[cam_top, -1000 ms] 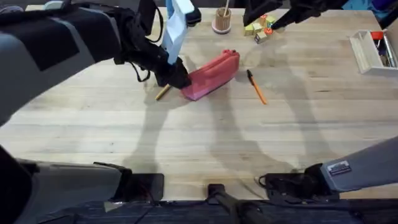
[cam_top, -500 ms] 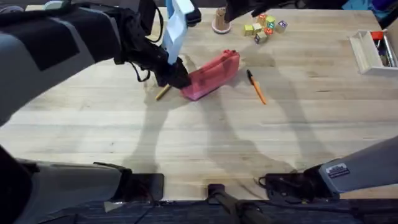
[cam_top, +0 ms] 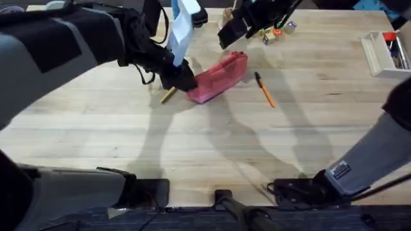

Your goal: Unzip the bag, pick up the pens from the table one at a time and place them inside, then zip the bag closed.

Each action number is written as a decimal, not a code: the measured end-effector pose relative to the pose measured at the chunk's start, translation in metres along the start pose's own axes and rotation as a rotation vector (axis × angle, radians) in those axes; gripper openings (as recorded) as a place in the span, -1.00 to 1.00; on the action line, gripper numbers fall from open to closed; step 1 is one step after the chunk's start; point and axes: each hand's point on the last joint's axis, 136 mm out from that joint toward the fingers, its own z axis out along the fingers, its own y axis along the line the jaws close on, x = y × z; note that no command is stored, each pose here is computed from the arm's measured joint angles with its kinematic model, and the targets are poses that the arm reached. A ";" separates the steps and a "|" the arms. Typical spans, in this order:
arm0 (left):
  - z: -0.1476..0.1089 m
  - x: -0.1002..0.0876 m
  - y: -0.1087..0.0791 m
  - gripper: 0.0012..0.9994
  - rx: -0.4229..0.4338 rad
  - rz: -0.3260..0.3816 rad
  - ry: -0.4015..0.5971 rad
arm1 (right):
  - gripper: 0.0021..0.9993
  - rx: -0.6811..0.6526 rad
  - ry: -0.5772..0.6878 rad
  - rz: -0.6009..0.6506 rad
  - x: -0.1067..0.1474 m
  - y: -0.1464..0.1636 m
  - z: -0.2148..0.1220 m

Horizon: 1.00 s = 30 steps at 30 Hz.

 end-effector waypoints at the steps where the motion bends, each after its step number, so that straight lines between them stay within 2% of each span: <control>1: 0.000 0.000 0.000 -0.92 0.000 0.000 0.000 | 0.98 -0.002 0.011 0.003 0.002 -0.001 0.005; 10: 0.000 0.000 0.000 -0.92 0.000 0.000 0.000 | 0.71 -0.015 0.071 0.018 0.011 -0.008 0.033; 18: 0.000 0.000 0.000 -0.92 0.000 0.000 0.000 | 0.55 -0.028 0.083 -0.008 0.010 0.005 0.040; 24: 0.000 0.000 0.000 -0.92 0.000 0.000 0.000 | 0.15 -0.033 0.113 -0.005 0.015 0.005 0.050; 30: 0.000 0.000 0.000 -0.92 0.000 0.000 -0.001 | -0.13 -0.024 0.141 0.003 0.021 0.002 0.055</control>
